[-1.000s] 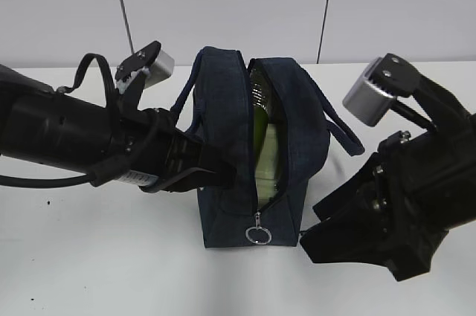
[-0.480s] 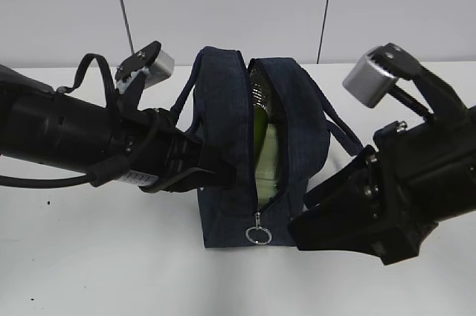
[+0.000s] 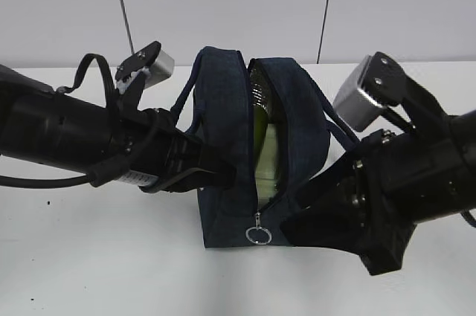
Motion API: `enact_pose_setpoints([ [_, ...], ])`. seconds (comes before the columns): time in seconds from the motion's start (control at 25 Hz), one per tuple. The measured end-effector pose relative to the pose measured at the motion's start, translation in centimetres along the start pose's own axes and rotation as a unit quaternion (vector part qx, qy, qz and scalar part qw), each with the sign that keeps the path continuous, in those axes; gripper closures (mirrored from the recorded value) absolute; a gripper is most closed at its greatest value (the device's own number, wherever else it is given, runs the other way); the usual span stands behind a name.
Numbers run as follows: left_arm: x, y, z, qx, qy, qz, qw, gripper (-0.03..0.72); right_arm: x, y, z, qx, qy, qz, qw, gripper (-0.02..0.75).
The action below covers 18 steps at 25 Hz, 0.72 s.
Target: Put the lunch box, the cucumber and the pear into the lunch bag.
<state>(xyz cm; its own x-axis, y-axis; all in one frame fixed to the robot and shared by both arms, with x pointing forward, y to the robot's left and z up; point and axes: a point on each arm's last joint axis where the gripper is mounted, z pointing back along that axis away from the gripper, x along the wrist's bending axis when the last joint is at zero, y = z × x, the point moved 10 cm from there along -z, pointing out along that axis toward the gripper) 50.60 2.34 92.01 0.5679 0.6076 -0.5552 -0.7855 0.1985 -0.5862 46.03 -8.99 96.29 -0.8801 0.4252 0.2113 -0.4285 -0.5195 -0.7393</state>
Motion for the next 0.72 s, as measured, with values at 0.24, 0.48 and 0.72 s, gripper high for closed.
enact_pose_setpoints([
  [0.24, -0.1, 0.0, 0.0, 0.000, 0.003, 0.002, 1.000, 0.697, -0.1, 0.1, -1.2, -0.084, 0.007, 0.001, 0.996, 0.372],
  [0.48, -0.2, -0.1, 0.0, -0.002, 0.005, 0.006, 1.000, 0.697, -0.7, 3.1, -2.8, -0.097, 0.023, -0.024, 0.995, 0.372],
  [0.72, -0.2, -0.1, 0.0, -0.003, 0.006, 0.008, 1.000, 0.697, -1.3, 5.2, -4.6, -0.075, 0.016, -0.034, 0.996, 0.372],
])
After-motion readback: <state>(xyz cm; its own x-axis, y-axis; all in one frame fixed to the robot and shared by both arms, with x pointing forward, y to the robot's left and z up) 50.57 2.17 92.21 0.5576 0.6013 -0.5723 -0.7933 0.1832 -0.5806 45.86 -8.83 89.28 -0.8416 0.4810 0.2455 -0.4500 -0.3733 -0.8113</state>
